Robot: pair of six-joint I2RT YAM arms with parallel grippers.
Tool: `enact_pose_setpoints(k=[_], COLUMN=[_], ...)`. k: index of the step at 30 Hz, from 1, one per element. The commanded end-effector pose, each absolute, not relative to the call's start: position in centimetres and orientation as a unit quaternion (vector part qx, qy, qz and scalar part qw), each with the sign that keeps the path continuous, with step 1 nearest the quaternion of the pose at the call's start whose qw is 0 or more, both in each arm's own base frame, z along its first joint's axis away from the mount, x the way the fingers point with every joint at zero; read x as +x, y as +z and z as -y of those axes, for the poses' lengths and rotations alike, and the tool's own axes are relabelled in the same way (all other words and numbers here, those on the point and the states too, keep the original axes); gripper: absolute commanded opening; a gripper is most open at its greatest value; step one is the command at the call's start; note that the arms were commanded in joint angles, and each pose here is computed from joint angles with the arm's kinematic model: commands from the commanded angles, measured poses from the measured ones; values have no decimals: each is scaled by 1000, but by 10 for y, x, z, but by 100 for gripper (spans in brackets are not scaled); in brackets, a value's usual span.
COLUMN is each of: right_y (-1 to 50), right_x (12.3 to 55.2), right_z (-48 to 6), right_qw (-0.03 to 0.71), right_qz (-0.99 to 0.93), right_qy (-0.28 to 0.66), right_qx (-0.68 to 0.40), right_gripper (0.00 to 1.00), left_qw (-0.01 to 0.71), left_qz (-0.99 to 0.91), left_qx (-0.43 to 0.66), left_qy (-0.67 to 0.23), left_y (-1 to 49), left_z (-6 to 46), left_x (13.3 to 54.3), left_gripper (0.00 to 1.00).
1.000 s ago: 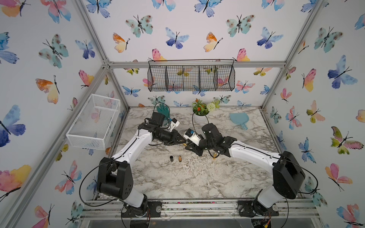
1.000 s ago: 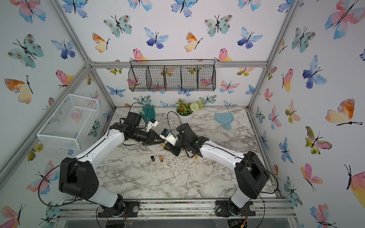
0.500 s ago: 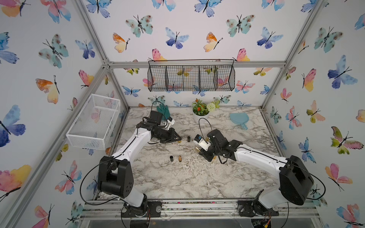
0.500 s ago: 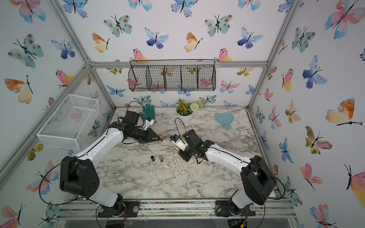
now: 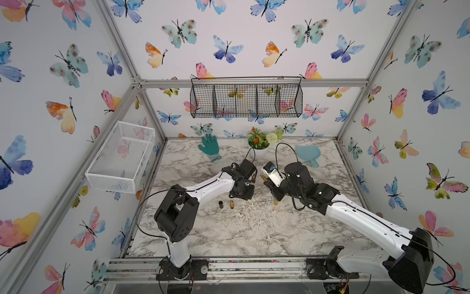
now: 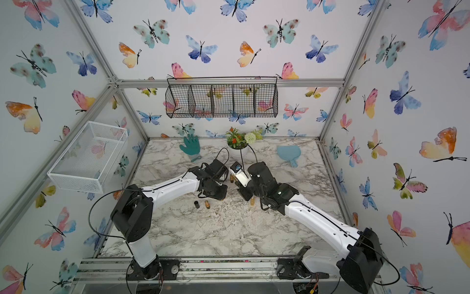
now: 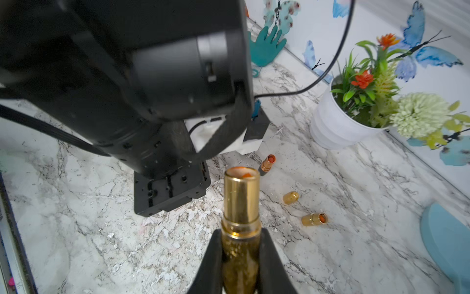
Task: Open the lipstick cap
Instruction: Place the cover at the center of the board.
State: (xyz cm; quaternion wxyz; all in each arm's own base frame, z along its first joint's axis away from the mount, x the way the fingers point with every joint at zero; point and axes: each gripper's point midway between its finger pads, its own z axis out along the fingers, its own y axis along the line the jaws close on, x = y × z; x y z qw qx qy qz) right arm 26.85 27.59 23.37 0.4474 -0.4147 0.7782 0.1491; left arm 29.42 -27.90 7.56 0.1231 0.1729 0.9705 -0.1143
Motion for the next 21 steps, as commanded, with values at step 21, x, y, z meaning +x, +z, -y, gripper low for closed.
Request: enact_pose_setpoints(k=[21], right_y=[210], right_x=[269], right_z=[-281], right_qw=[423], right_qz=[-792], right_qy=[152], right_qx=[-414], right_gripper=[2], left_qw=[108], left_qz=[-978], left_qx=[171], left_qy=[-57], left_y=[18], left_z=[267], left_x=[285], left_gripper=[32])
